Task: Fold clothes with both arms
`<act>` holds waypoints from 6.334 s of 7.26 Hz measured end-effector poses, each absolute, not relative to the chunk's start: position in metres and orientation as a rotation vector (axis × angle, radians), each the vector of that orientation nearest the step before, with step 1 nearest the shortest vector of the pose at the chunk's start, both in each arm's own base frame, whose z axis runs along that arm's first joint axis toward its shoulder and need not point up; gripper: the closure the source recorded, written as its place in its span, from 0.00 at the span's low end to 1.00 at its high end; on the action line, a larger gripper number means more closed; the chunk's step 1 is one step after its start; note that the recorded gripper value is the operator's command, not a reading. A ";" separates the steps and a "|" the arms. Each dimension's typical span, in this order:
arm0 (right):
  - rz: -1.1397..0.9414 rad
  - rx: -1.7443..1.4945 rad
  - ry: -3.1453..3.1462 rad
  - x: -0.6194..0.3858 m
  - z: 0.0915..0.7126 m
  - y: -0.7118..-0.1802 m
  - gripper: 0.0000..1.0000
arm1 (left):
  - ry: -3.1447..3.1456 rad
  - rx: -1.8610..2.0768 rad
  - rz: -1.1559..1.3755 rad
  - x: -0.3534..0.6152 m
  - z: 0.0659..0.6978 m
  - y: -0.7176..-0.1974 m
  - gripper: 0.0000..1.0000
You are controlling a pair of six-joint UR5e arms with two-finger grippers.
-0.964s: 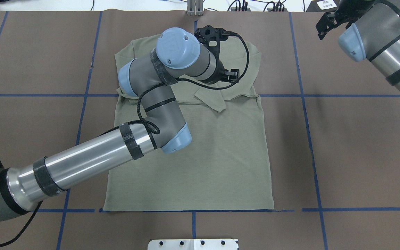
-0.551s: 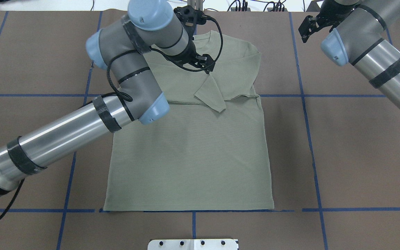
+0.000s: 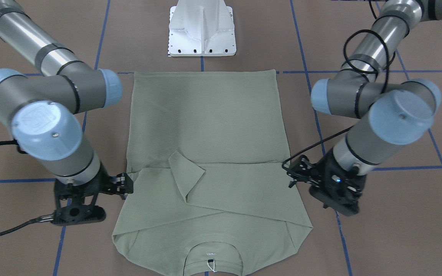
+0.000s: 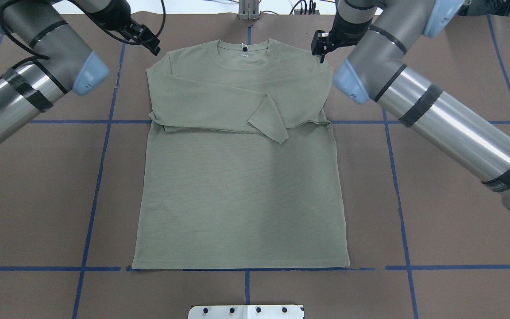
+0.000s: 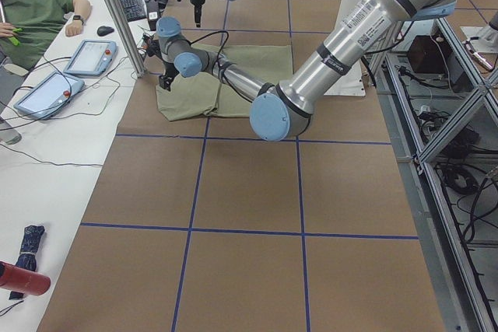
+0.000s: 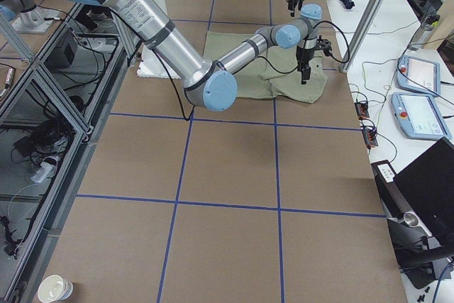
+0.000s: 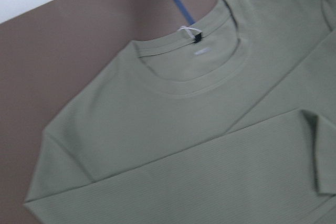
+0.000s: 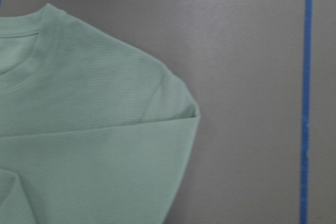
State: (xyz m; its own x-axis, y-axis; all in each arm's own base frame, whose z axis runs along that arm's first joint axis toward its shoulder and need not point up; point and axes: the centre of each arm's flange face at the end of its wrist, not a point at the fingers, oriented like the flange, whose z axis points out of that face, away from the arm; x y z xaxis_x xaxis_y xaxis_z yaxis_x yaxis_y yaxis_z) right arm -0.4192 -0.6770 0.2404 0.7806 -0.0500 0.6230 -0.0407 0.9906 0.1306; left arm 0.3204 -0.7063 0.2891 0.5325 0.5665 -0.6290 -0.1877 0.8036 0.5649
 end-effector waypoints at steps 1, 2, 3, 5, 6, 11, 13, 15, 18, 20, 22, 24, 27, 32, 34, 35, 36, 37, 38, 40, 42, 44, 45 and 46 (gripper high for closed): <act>0.026 0.148 -0.655 -0.467 0.215 -0.661 0.02 | 0.913 0.464 0.486 0.291 0.311 -0.712 0.00; 0.045 0.167 -0.627 -0.513 0.194 -0.643 0.06 | 0.930 0.458 0.499 0.269 0.329 -0.713 0.00; 0.045 0.194 -0.594 -0.549 0.183 -0.625 0.07 | 0.939 0.458 0.512 0.257 0.341 -0.713 0.00; 0.028 0.240 -0.540 -0.599 0.181 -0.590 0.14 | 0.944 0.456 0.518 0.251 0.349 -0.712 0.00; 0.030 0.259 -0.517 -0.615 0.183 -0.580 0.16 | 0.944 0.455 0.517 0.250 0.351 -0.711 0.00; 0.026 0.357 -0.496 -0.657 0.175 -0.570 0.35 | 0.945 0.453 0.514 0.250 0.352 -0.711 0.00; 0.012 0.356 -0.493 -0.664 0.177 -0.564 0.36 | 0.945 0.453 0.514 0.249 0.352 -0.711 0.00; 0.004 0.350 -0.485 -0.668 0.182 -0.562 0.52 | 0.946 0.456 0.515 0.249 0.351 -0.711 0.00; -0.004 0.342 -0.473 -0.671 0.189 -0.561 1.00 | 0.948 0.459 0.515 0.249 0.349 -0.710 0.00; -0.009 0.341 -0.470 -0.672 0.190 -0.561 1.00 | 0.947 0.460 0.514 0.249 0.348 -0.711 0.00; -0.048 0.358 -0.474 -0.660 0.181 -0.568 1.00 | 0.948 0.462 0.514 0.250 0.347 -0.711 0.00; -0.102 0.360 -0.451 -0.625 0.183 -0.586 1.00 | 0.955 0.464 0.503 0.250 0.339 -0.709 0.00; -0.200 0.371 -0.419 -0.565 0.231 -0.603 1.00 | 0.965 0.466 0.485 0.250 0.330 -0.707 0.00; -0.306 0.405 -0.377 -0.536 0.268 -0.620 0.00 | 0.964 0.467 0.483 0.249 0.331 -0.705 0.00; -0.288 0.399 -0.464 -0.519 0.266 -0.634 0.00 | 0.971 0.462 0.445 0.246 0.326 -0.700 0.00; -0.261 0.353 -0.546 -0.498 0.264 -0.640 0.00 | 0.976 0.456 0.382 0.248 0.318 -0.685 0.00; -0.188 0.308 -0.625 -0.477 0.268 -0.631 0.00 | 0.976 0.452 0.304 0.267 0.306 -0.653 0.00; -0.089 0.268 -0.695 -0.456 0.275 -0.606 0.00 | 0.992 0.431 0.221 0.296 0.295 -0.609 0.00; -0.002 0.224 -0.759 -0.437 0.281 -0.572 0.00 | 1.026 0.396 0.147 0.319 0.284 -0.565 0.00; 0.154 0.135 -0.870 -0.394 0.291 -0.482 0.00 | 1.079 0.324 0.009 0.349 0.277 -0.463 0.00; 0.299 0.099 -1.015 -0.371 0.302 -0.387 0.00 | 1.129 0.241 -0.115 0.367 0.278 -0.375 0.00; 0.409 0.086 -1.114 -0.380 0.321 -0.329 0.00 | 1.178 0.186 -0.258 0.391 0.312 -0.300 0.00; 0.431 0.077 -1.119 -0.382 0.325 -0.319 0.00 | 1.183 0.170 -0.315 0.402 0.329 -0.273 0.00; 0.441 0.073 -1.117 -0.383 0.329 -0.316 0.00 | 1.169 0.156 -0.348 0.415 0.344 -0.256 0.00</act>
State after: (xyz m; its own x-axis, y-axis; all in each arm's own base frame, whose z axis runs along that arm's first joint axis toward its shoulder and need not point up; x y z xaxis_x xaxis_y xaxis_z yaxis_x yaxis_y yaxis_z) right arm -0.3830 -0.3156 0.3289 0.3621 0.3056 0.8806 -0.3783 0.9116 -0.1609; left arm 0.4147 -0.2556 0.3442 0.3455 -0.1865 -0.9197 0.3468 0.9360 -0.0596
